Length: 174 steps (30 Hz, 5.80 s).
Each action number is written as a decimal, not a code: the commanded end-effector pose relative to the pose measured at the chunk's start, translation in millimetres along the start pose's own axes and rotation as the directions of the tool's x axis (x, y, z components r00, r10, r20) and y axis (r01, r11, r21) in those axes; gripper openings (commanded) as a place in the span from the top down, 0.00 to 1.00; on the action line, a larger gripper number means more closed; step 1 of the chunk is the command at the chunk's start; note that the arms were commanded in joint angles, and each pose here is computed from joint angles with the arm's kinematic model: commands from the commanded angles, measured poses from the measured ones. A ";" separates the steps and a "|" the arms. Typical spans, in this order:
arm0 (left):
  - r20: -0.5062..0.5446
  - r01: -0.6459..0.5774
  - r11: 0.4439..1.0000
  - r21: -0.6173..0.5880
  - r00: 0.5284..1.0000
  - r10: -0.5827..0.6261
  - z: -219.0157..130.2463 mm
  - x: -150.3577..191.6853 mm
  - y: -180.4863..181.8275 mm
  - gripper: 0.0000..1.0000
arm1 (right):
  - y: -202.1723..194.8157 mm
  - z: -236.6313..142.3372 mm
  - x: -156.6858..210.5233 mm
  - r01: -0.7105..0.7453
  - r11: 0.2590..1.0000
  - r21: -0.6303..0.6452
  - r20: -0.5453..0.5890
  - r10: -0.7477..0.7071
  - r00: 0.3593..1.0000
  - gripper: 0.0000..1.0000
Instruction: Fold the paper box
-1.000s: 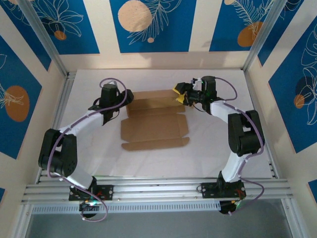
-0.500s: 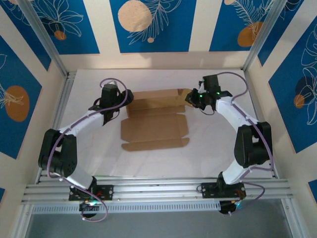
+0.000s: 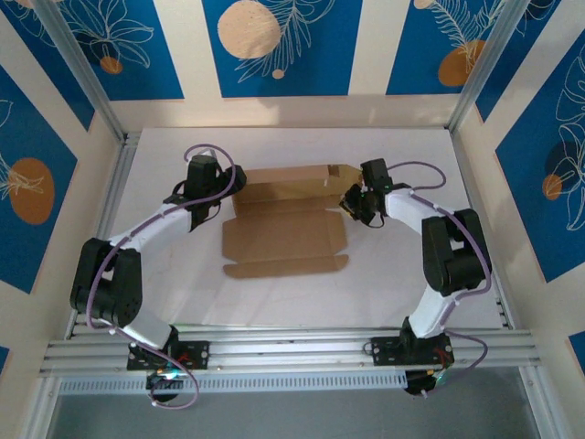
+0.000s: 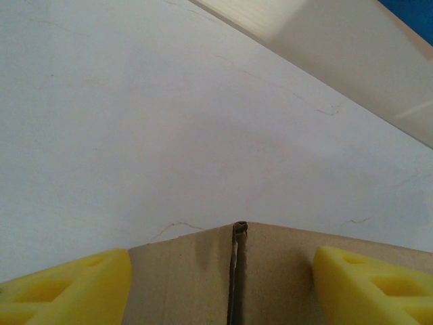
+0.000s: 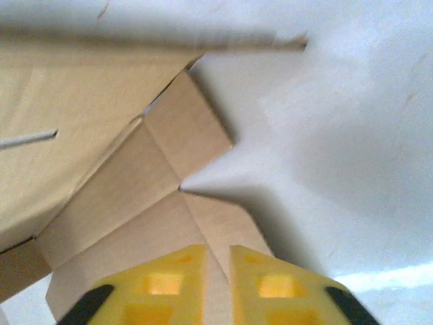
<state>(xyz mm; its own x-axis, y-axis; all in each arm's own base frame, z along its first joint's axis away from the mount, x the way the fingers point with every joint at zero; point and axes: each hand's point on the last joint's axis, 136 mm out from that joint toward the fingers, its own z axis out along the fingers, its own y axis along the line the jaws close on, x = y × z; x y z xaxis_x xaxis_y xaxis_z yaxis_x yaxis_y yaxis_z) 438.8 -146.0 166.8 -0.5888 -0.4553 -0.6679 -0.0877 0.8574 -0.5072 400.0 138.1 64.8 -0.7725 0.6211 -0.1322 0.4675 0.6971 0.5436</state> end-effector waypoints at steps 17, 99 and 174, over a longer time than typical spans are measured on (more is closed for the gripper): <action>-0.057 0.004 1.000 -0.029 0.998 -0.005 0.6 17.6 8.3 0.33 | 12.7 48.1 -35.2 0.002 0.999 -0.043 -0.095 -0.006 0.995 0.49; -0.060 0.000 0.997 -0.077 0.998 -0.004 4.9 24.1 18.1 0.34 | 71.8 -15.1 -56.2 0.216 0.847 -0.485 0.463 0.039 0.885 1.00; -0.080 -0.048 0.992 -0.114 0.996 0.038 11.2 29.0 27.1 0.35 | 33.7 99.4 -105.4 -0.145 0.950 -0.276 0.207 0.206 0.956 1.00</action>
<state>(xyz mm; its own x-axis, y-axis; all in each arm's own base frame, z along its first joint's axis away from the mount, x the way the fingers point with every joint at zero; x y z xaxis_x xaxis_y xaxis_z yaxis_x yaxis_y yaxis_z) 442.3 -141.3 165.5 -0.5667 -0.4601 -0.6835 -0.1101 0.8644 -0.4906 546.9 152.2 26.1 -0.5813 0.7898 -0.1956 0.3761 0.4740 0.7961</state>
